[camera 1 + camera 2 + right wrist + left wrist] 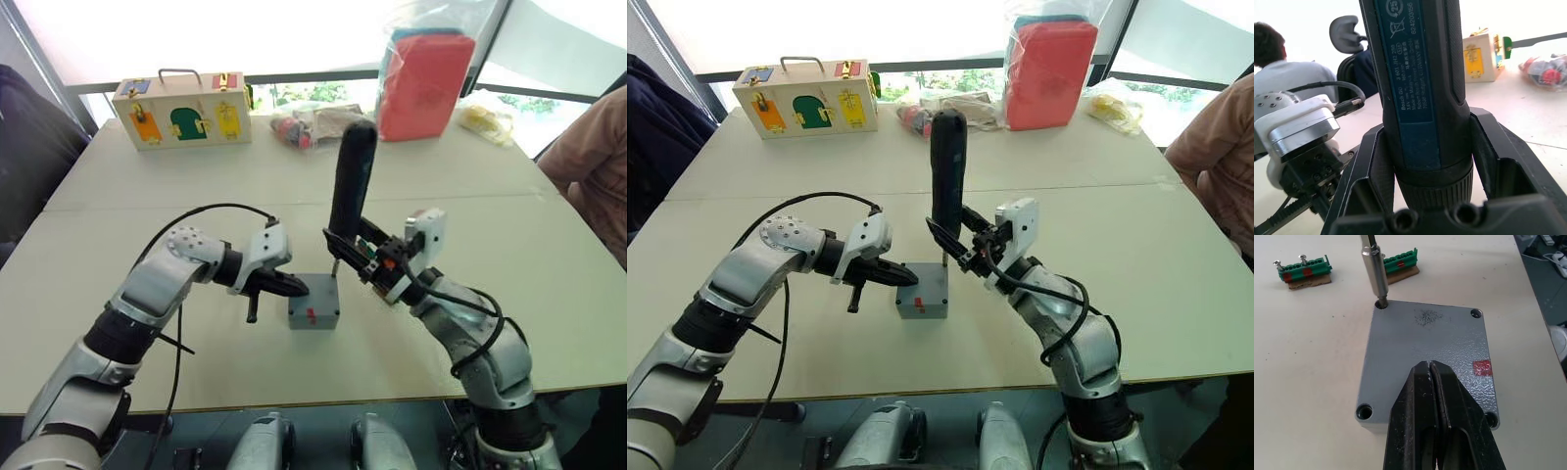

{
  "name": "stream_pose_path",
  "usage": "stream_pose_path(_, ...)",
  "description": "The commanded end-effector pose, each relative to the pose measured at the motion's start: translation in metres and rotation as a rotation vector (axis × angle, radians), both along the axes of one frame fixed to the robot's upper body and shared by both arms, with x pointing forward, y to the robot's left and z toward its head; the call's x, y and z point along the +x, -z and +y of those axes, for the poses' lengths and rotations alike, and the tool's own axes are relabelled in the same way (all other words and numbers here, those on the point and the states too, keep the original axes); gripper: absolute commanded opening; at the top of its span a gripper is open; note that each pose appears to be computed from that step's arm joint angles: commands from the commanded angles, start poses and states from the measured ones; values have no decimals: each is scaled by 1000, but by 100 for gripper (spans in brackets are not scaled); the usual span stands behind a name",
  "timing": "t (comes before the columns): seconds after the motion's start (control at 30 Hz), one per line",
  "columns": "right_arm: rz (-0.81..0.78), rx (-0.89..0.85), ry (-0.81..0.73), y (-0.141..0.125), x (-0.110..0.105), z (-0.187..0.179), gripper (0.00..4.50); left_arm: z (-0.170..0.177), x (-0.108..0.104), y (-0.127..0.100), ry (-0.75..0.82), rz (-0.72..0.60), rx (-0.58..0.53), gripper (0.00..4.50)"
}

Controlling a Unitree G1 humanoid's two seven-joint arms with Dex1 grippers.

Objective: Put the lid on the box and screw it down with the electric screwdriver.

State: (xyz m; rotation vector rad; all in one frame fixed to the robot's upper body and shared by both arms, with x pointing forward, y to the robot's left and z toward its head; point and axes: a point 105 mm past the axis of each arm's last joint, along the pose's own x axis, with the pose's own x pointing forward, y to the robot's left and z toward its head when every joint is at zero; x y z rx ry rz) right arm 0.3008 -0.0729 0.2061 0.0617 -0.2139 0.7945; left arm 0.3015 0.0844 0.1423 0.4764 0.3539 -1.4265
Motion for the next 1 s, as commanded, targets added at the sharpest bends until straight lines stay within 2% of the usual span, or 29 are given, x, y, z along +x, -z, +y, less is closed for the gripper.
stream_pose_path(0.03, -165, 103, 2, -70, -7, -13, 177, 6, 7, -2, -81, 31, -51, 0)
stream_pose_path(0.13, -106, 180, 67, -90, 7, -28, 177, 13, 23, -21, -220, 78, -163, 0)
stream_pose_path(0.23, -10, 225, 115, -101, 19, -41, 177, 19, 36, -55, -331, 88, -336, 0)
stream_pose_path(0.3, 62, 178, 121, -99, 24, -44, 177, 20, 41, -72, -370, 46, -397, 0)
stream_pose_path(0.4, 205, 91, 217, -87, 37, -66, 177, 18, 40, -83, -369, 5, -431, 0)
stream_pose_path(0.53, 477, -91, 400, -54, 42, -121, 177, 15, 26, -78, -289, -31, -341, 0)
stream_pose_path(0.63, 693, -164, 376, -18, 27, -144, 177, 5, 4, -62, -167, -11, -244, 0)
stream_pose_path(0.77, 885, -173, 336, 18, 14, -159, 177, 2, -17, -43, -68, 7, -136, 0)
stream_pose_path(0.9, 1041, -203, 366, 47, 10, -173, 177, -2, -29, -35, -33, 11, -107, 0)
stream_pose_path(1.0, 1109, -239, 392, 60, 8, -181, 177, -4, -34, -32, -31, 18, -109, 0)
